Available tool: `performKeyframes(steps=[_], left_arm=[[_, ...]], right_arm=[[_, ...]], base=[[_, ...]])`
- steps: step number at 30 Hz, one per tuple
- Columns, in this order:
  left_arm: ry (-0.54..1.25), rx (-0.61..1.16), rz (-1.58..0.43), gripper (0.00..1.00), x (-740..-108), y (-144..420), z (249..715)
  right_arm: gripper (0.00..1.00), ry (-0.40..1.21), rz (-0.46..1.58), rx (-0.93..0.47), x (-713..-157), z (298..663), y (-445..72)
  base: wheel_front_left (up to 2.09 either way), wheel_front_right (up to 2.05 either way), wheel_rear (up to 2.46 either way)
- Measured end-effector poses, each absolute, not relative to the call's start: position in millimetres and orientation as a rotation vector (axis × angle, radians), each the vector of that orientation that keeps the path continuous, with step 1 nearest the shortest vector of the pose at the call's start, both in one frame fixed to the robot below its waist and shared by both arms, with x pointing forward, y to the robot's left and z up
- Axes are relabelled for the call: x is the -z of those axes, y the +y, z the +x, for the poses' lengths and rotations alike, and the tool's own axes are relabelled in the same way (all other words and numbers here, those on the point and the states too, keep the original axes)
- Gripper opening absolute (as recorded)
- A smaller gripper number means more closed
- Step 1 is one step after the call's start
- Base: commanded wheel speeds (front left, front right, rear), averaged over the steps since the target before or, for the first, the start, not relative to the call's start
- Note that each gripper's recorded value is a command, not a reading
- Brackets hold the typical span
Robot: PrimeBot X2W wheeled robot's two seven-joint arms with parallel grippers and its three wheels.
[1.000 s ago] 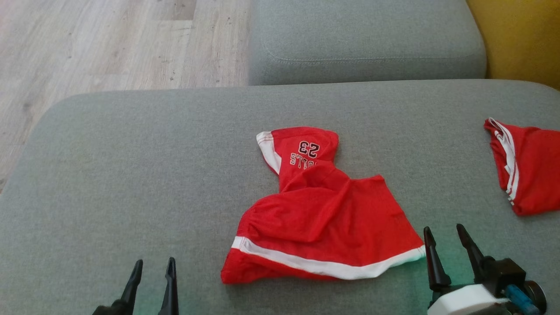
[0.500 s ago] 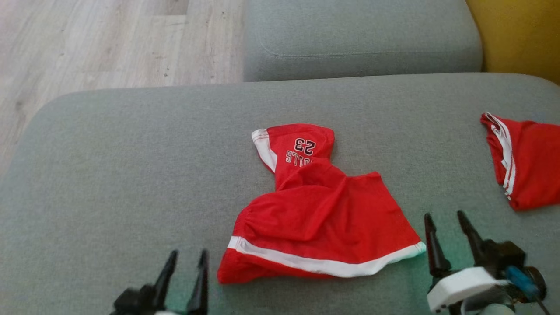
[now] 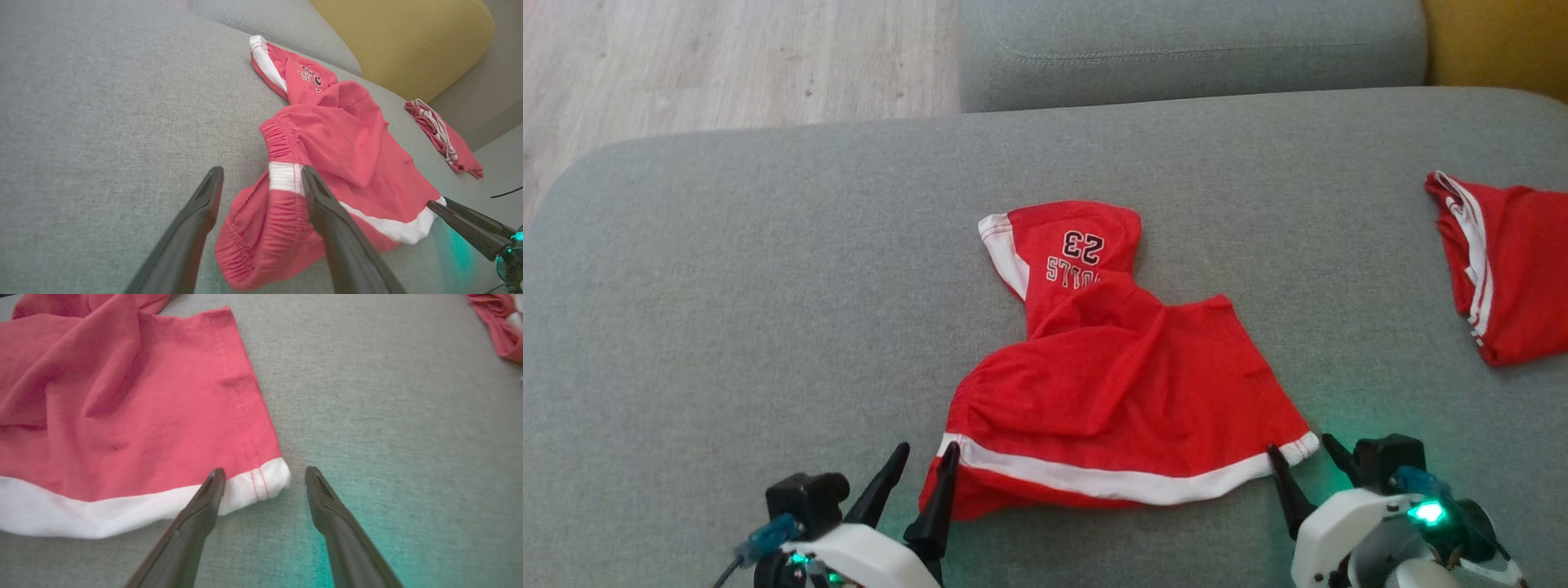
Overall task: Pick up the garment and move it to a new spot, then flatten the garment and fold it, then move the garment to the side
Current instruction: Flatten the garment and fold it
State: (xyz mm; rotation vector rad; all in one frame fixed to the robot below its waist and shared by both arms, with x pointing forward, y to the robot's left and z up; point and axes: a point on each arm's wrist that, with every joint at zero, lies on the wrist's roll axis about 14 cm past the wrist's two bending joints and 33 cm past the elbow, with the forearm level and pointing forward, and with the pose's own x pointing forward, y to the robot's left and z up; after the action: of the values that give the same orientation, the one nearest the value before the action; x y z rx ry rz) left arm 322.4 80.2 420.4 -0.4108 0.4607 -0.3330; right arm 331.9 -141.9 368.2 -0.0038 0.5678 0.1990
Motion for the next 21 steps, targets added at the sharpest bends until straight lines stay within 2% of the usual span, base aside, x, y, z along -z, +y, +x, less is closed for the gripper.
performKeyframes(steps=[21], left_arm=[[0.620,0.426,-0.552,1.00,-408.7,60.9,309.8]], right_arm=[[1.00,0.584,-0.009,-0.238,-361.4,343.8,-132.1]], base=[[0.00,0.00,0.00]])
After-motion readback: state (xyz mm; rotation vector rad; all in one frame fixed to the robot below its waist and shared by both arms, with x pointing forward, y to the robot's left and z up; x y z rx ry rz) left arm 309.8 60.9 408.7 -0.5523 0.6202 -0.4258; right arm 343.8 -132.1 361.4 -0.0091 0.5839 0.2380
